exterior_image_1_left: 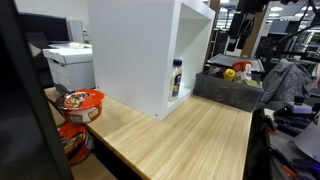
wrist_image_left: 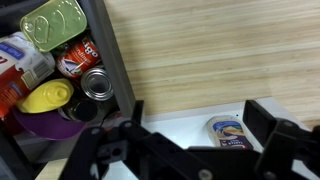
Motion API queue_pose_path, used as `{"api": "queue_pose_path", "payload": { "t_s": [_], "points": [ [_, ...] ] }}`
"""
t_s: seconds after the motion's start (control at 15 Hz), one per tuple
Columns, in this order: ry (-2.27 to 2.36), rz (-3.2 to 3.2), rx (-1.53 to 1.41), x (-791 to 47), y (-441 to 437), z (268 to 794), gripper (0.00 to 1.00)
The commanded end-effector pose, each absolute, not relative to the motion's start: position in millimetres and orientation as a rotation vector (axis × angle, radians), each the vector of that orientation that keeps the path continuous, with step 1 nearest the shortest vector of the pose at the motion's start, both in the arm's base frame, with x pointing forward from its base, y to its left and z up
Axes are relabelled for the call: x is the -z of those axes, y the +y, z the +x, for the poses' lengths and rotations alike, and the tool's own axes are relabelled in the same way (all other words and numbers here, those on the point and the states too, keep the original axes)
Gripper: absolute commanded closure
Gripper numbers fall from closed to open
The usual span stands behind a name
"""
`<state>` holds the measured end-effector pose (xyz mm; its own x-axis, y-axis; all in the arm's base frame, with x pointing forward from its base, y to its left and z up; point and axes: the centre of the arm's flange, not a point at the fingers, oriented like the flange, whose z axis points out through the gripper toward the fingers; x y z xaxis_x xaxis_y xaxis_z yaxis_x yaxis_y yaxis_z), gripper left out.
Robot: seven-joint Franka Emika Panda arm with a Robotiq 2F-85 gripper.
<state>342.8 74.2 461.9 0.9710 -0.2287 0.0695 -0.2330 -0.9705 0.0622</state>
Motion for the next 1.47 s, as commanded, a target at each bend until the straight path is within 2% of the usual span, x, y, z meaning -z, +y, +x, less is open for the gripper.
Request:
{"api": "queue_pose_path", "payload": {
  "t_s": [0.0,1.0,1.4],
  "points": [
    [-0.354,3.041,-0.117,-463.4,84.8,344.8,0.0],
    [-0.483,3.13,-0.142,-450.0,85.4,330.3,0.0],
    [-0.473,3.1,-0.245,-439.7,81.0,325.5,0.0]
  ]
}}
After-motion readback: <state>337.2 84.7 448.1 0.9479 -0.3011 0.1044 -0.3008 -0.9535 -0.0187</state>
